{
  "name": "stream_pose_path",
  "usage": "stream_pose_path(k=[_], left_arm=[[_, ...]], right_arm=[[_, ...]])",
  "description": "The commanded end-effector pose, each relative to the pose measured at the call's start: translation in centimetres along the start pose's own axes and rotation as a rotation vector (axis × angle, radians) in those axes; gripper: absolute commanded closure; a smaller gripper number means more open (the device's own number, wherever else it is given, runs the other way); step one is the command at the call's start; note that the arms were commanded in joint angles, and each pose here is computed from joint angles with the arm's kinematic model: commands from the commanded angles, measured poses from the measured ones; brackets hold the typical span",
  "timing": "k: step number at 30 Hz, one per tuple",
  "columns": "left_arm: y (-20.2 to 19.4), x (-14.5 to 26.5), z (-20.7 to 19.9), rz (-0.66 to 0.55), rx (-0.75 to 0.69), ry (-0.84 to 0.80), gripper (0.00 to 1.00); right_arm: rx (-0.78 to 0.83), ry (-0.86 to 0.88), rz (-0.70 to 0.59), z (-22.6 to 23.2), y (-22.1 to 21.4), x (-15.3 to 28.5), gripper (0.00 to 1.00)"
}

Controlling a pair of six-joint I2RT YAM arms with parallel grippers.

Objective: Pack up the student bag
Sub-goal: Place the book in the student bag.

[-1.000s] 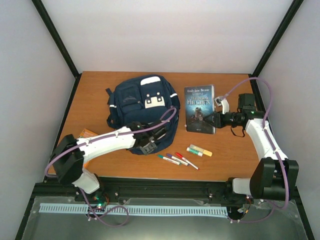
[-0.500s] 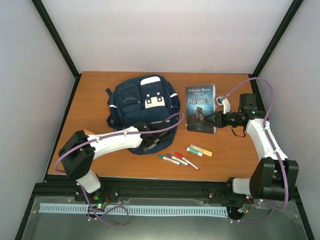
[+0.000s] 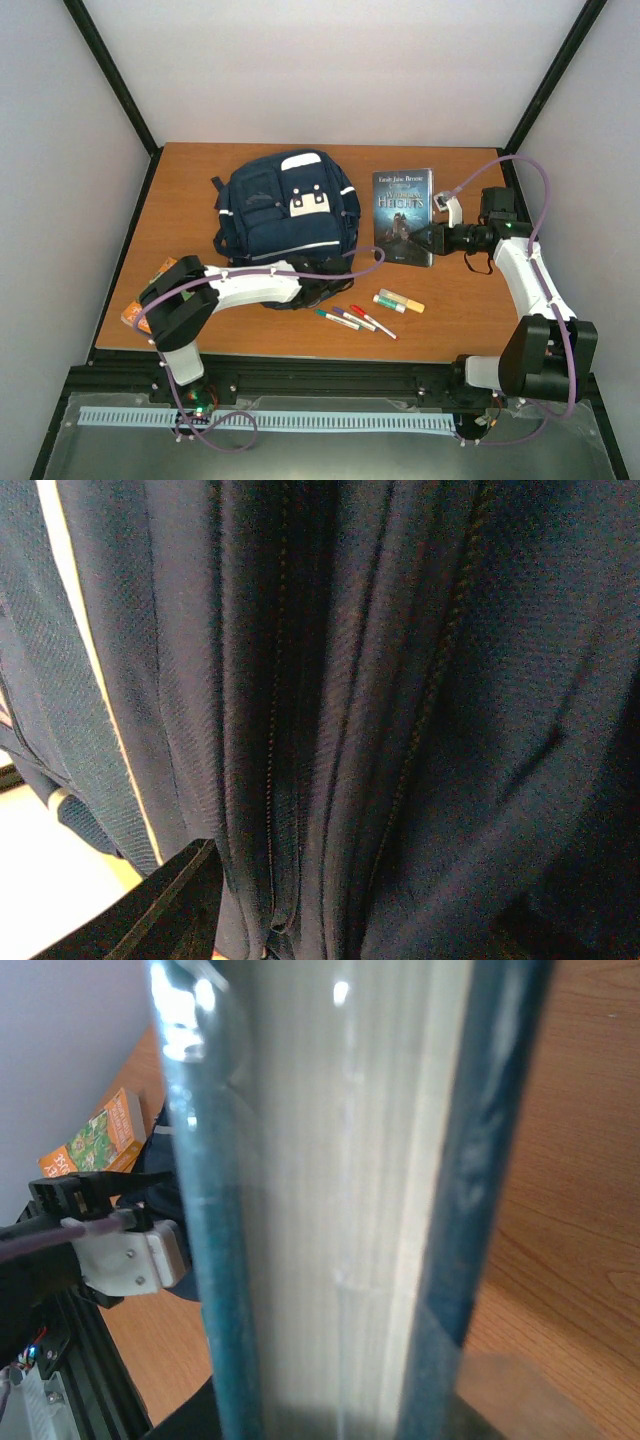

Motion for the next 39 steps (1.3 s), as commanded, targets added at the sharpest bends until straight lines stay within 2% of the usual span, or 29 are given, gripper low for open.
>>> stream_pose_path(k=[1,7,9,11,20,28,39], left_arm=[[1.0,-0.7,0.4,0.006,-0.022,0.113,0.53],[2.6,1.3,3.0,-0.079,0.068,0.192,0.79],[3.0,2.5,4.4,-0.121,0.116,0.226,0.93],[3.1,3.6,5.6,-0.156,0.150,0.256,0.99],[3.4,7.6,10.3,-0.269,0.305,0.310,0.99],[3.9,10.4,14.6,-0.366,0.450,0.292,0.99],[4.1,10.7,15.8,-0.446,0.553,0.206,0.99]], right_arm=[[0.094,0.063,-0.084,1.3,1.8,0.8,0.97],[0.048,-0.004,-0.100,0.7,2.4,1.6,0.97],[0.001,-0.038,-0.101,0.4,2.6,1.8,0.97],[-0.043,-0.040,-0.094,0.3,2.6,1.9,0.97],[-0.246,0.139,0.029,1.6,1.6,1.1,0.97],[-0.361,0.286,0.109,5.0,0.1,0.1,0.97],[-0.506,0.415,0.262,7.9,-4.8,-3.2,0.97]])
Point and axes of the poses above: each gripper's point midway between its finger pads, its own x axis back along the fingers, its own z axis along the line the jaws close on, y = z × x, the point moved 5 cm from there along x, back along the fingers, and after that the axes turned 2 degrees about x, right-handed, at the moved point
